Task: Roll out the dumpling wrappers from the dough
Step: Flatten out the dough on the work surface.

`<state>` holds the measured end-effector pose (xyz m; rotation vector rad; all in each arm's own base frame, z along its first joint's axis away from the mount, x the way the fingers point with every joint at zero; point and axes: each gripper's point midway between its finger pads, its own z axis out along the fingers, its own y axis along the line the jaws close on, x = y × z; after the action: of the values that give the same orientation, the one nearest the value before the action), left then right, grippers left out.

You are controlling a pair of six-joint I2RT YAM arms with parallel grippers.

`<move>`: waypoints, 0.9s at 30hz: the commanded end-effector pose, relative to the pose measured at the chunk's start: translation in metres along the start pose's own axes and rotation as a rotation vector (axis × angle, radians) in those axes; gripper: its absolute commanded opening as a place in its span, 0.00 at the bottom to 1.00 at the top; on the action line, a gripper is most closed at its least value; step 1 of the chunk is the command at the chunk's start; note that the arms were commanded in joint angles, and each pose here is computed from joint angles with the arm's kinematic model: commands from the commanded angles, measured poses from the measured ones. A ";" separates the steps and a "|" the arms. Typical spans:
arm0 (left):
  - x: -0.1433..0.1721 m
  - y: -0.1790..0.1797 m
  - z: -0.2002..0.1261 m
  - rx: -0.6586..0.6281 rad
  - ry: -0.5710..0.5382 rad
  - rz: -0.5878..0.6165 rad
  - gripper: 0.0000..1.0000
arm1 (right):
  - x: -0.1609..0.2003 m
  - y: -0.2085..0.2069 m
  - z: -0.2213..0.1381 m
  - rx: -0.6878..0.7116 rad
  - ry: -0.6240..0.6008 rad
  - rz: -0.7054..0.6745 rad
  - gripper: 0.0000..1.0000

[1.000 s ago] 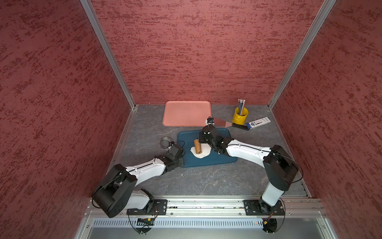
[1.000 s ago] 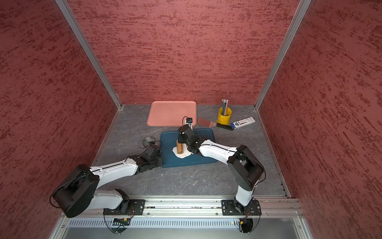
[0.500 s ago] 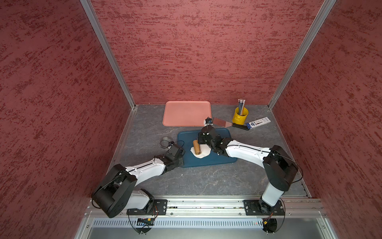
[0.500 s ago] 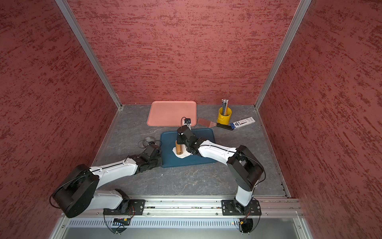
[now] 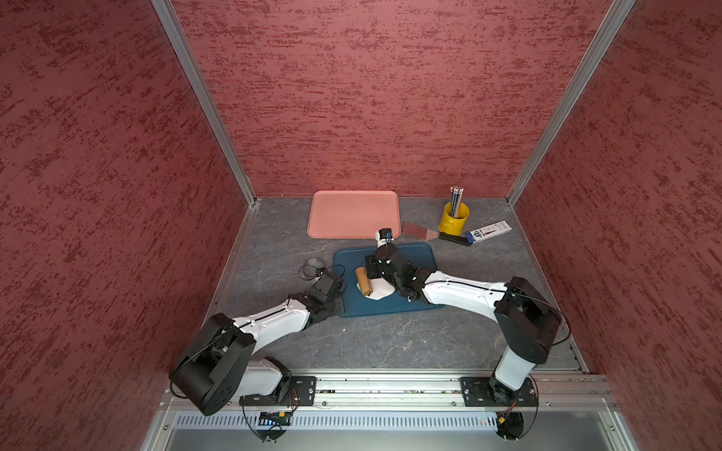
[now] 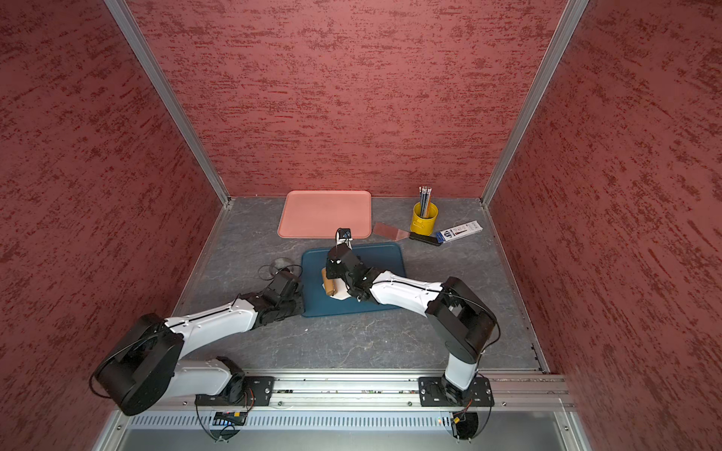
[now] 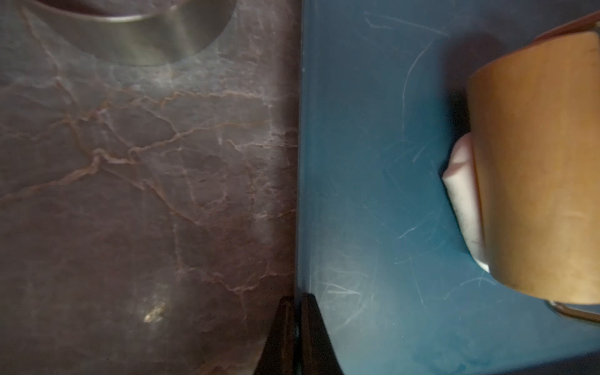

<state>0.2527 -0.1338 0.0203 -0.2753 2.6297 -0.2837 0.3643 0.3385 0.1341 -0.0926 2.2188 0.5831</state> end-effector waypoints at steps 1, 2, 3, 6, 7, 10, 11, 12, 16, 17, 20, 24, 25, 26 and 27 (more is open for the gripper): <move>-0.011 0.000 -0.003 0.010 -0.044 -0.003 0.00 | 0.104 -0.137 -0.016 0.382 0.408 -0.083 0.00; -0.010 0.000 -0.002 0.006 -0.039 0.000 0.00 | 0.094 -0.154 -0.026 0.464 0.388 -0.161 0.00; -0.009 0.001 -0.001 0.004 -0.036 0.004 0.00 | 0.086 -0.158 -0.031 0.497 0.371 -0.206 0.00; -0.008 -0.001 0.001 0.016 -0.034 -0.006 0.00 | 0.078 -0.118 -0.027 0.368 0.345 -0.210 0.00; -0.008 -0.003 0.002 0.020 -0.034 -0.005 0.00 | 0.085 -0.089 -0.020 0.272 0.344 -0.197 0.00; -0.010 -0.002 0.004 0.000 -0.030 -0.019 0.00 | 0.116 -0.008 0.001 -0.002 0.404 -0.059 0.00; -0.009 0.000 0.004 -0.013 -0.029 -0.023 0.00 | 0.123 0.001 0.007 -0.030 0.422 -0.013 0.00; -0.009 0.000 0.003 -0.015 -0.028 -0.021 0.00 | 0.127 -0.003 0.010 -0.011 0.432 0.003 0.00; -0.007 0.004 0.001 -0.030 -0.026 -0.014 0.00 | 0.117 -0.090 -0.001 0.253 0.419 -0.038 0.00; -0.006 0.005 0.001 -0.033 -0.024 -0.008 0.00 | 0.112 -0.108 -0.008 0.297 0.420 -0.061 0.00; -0.007 0.003 0.002 -0.028 -0.020 0.001 0.00 | 0.098 -0.117 -0.023 0.356 0.400 -0.183 0.00; -0.009 -0.001 0.006 -0.022 -0.026 -0.013 0.00 | 0.132 -0.044 0.002 0.171 0.455 -0.141 0.00; -0.010 -0.002 0.006 -0.021 -0.025 -0.016 0.00 | 0.146 -0.022 0.010 0.109 0.484 -0.108 0.00; -0.010 -0.002 0.005 -0.024 -0.026 -0.019 0.00 | 0.156 -0.009 0.015 0.068 0.508 -0.084 0.00; -0.010 -0.002 0.005 -0.029 -0.028 -0.019 0.00 | 0.161 -0.006 0.018 0.063 0.524 -0.070 0.00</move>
<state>0.2535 -0.1344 0.0193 -0.2706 2.6407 -0.2696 0.3603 0.3648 0.1304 -0.1242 2.2649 0.6105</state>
